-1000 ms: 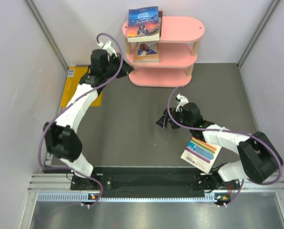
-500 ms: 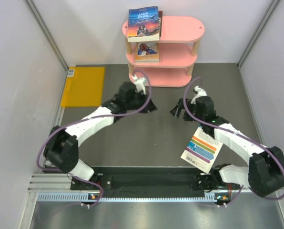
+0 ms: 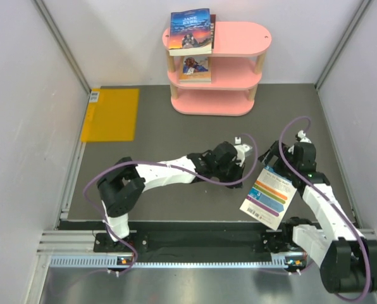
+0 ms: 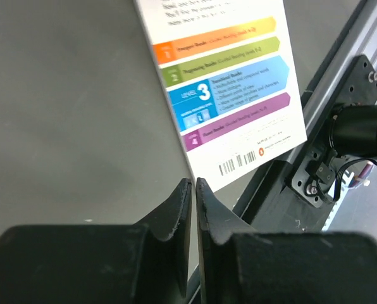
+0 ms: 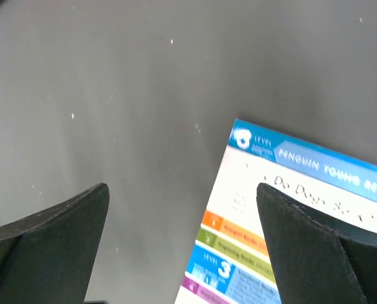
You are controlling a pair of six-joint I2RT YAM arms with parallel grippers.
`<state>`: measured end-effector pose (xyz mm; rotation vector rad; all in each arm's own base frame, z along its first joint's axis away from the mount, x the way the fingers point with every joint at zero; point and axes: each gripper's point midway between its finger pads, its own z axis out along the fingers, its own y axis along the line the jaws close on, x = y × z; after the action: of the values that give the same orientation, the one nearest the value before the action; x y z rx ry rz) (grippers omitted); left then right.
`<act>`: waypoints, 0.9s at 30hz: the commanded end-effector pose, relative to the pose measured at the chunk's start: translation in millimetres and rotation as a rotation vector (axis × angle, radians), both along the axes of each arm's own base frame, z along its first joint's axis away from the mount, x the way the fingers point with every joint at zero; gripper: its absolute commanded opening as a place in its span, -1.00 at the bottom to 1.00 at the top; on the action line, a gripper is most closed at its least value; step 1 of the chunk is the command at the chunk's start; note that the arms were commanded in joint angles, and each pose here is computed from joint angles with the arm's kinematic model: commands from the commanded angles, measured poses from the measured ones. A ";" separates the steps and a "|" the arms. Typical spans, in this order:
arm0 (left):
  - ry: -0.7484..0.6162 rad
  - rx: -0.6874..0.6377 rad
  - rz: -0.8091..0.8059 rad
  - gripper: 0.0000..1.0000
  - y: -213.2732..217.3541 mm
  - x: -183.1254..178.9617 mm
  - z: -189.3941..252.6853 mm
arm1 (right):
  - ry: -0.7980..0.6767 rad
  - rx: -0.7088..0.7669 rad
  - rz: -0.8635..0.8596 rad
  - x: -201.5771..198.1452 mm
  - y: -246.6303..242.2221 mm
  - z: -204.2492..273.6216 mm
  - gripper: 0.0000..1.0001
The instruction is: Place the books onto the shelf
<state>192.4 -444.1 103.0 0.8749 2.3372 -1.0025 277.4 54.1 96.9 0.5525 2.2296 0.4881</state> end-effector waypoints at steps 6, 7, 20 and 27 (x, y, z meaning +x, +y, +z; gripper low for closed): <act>-0.008 0.008 0.004 -0.61 -11.7 -2.7 -11.6 | 0.076 0.021 -0.016 -47.4 -0.3 -1.3 -0.13; -0.001 0.014 0.007 -0.59 -12.6 -2.4 -15.5 | 0.092 0.023 -0.044 -49.6 -3.0 -3.5 -0.45; -0.046 0.043 -0.001 0.46 -26.4 12.3 -28.6 | 0.265 0.107 -0.451 -93.1 -30.4 -54.5 -1.00; -0.056 0.018 -0.016 0.66 -37.1 16.6 -25.4 | 0.200 -0.012 -0.612 -88.4 -66.5 -32.3 -1.00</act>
<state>198.0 -462.5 61.4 0.9133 2.3842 -0.9078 179.9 16.0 40.7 1.1926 2.2389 0.2432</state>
